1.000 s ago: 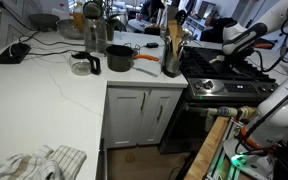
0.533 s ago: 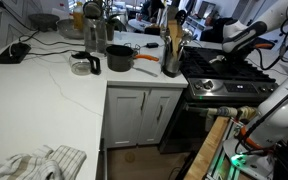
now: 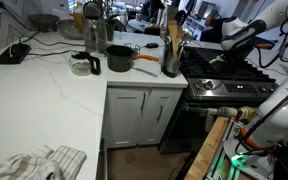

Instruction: Move the silver spatula to the left

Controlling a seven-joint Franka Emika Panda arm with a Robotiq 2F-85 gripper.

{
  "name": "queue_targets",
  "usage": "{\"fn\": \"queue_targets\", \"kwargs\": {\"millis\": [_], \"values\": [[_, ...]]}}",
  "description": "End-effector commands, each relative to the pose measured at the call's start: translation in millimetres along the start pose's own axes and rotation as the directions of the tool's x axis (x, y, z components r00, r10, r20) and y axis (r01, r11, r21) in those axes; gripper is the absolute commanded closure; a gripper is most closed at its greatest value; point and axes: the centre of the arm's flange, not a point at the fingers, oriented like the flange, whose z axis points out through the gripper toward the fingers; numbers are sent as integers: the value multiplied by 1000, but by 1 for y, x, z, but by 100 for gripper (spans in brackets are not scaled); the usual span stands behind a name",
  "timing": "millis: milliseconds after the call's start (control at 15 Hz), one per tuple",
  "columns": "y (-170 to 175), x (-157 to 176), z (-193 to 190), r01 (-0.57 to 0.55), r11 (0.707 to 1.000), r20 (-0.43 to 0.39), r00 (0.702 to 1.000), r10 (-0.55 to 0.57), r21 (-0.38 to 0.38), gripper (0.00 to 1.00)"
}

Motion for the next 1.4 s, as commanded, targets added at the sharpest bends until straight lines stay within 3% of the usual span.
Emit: {"fn": "queue_targets", "kwargs": {"millis": [0, 733, 1333], "values": [[-11, 1, -9, 0, 1000, -14, 1000, 0, 11, 99], [-25, 7, -44, 36, 999, -82, 996, -35, 7, 99], [-54, 0, -71, 70, 997, -75, 995, -72, -23, 99]]}}
